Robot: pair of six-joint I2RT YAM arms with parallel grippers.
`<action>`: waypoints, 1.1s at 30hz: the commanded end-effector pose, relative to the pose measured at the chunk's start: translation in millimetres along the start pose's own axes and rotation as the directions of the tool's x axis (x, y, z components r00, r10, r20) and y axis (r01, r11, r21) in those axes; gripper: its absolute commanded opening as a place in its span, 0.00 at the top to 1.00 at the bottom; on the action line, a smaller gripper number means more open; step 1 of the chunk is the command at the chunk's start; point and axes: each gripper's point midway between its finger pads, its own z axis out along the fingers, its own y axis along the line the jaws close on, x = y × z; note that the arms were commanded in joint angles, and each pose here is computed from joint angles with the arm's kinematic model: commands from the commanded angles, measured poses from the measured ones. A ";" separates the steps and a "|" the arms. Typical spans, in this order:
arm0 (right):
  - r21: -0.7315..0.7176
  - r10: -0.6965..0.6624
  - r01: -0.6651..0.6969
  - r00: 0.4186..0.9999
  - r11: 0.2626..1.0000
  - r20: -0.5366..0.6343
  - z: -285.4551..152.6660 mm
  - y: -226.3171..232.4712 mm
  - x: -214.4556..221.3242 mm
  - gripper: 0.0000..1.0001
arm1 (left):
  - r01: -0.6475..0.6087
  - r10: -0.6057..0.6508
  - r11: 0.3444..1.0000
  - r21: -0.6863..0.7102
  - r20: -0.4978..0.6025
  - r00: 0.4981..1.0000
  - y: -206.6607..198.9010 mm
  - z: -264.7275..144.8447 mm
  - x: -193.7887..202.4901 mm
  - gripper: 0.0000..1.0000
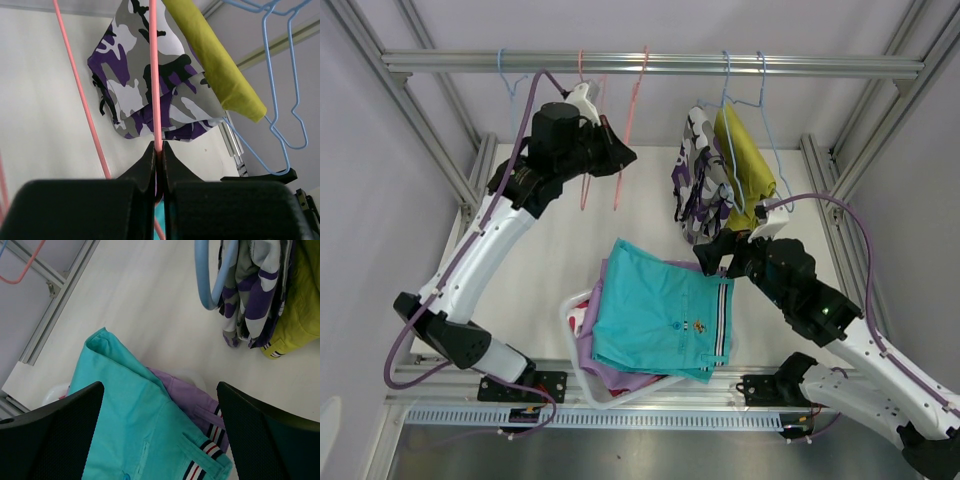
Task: Remove the trousers from the hanger
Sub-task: Place the hanger at the clothesline.
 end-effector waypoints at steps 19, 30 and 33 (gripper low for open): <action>-0.018 0.049 -0.049 0.999 0.999 0.000 -25.7 -8.2 9.8 0.01 | -0.050 0.043 0.998 0.046 0.143 0.989 -4.0 -64.7 19.5 0.48; 0.062 0.055 -0.059 0.996 0.996 0.074 -70.9 -38.2 5.4 0.01 | -0.131 0.077 0.953 0.272 0.202 0.976 -70.8 -109.9 19.3 0.07; 0.043 0.076 -0.081 0.991 0.996 0.108 -85.1 -38.3 -0.7 0.00 | -0.105 0.064 0.949 0.296 0.145 0.987 -84.9 -85.7 21.4 0.01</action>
